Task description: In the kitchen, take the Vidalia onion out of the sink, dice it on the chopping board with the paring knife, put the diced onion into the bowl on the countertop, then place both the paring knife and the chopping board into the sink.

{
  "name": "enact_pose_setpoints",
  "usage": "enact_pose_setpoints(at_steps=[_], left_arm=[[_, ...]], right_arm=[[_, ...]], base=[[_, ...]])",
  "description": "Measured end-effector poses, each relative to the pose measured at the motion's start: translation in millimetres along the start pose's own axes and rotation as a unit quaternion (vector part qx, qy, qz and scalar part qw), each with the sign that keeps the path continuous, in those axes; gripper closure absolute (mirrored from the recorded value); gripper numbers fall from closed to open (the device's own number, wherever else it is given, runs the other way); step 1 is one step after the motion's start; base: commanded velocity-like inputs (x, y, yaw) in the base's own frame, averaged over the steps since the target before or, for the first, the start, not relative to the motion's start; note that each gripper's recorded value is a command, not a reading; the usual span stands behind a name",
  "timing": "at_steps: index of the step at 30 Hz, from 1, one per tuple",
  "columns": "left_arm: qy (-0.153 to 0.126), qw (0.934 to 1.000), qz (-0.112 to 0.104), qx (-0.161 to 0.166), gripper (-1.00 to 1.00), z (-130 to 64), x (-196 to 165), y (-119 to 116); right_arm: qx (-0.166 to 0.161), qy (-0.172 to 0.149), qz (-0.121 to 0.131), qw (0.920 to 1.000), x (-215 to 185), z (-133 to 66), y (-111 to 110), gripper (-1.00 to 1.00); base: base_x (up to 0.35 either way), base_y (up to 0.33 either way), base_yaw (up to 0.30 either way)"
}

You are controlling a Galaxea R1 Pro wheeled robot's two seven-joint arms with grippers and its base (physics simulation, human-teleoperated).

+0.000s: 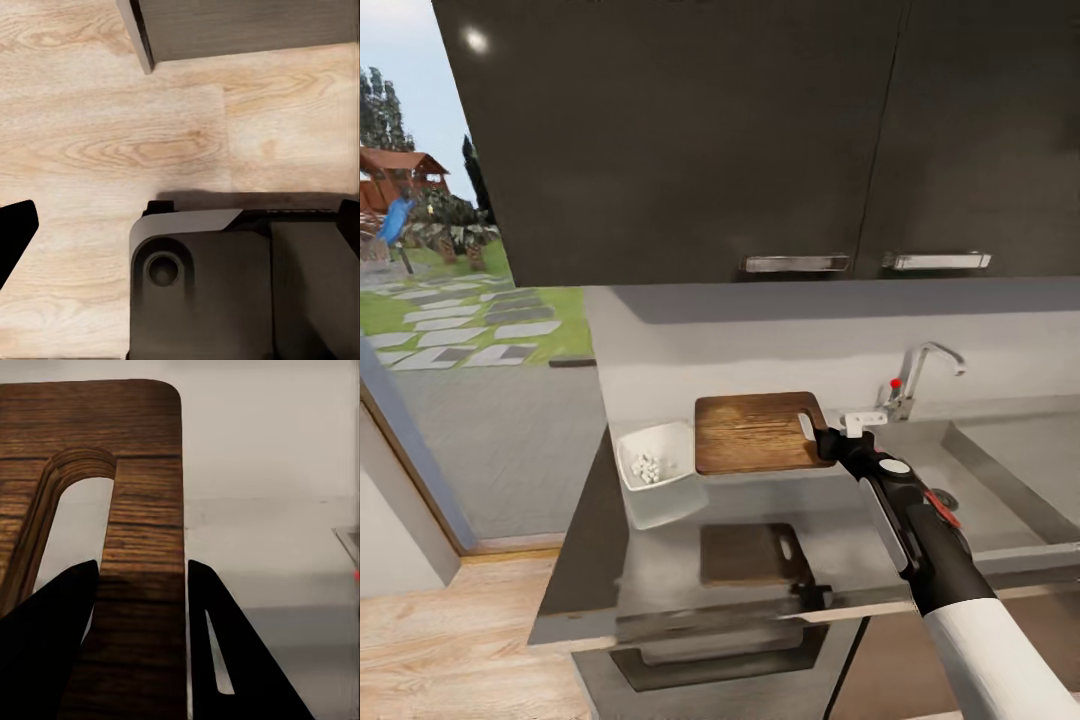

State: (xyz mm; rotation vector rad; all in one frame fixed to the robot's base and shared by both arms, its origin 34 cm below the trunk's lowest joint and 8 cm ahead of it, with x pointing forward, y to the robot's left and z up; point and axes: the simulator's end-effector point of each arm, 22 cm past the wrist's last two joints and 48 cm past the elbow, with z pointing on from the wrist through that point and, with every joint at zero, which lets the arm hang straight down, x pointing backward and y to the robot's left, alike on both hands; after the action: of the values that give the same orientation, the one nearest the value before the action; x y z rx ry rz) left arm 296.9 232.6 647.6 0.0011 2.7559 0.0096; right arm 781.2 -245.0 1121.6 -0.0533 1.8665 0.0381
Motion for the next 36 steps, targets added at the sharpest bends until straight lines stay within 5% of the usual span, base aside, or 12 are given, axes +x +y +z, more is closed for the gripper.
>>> enact_pose_setpoints(at_steps=[36], left_arm=[[0.003, 1.0, 0.0, 0.0, -1.0, 0.0, 2.4, -0.1]], right_arm=[[0.001, 0.003, 0.0, 1.0, 3.6, 1.5, 0.5, 1.0]], base=[[-0.019, -0.312, 0.032]])
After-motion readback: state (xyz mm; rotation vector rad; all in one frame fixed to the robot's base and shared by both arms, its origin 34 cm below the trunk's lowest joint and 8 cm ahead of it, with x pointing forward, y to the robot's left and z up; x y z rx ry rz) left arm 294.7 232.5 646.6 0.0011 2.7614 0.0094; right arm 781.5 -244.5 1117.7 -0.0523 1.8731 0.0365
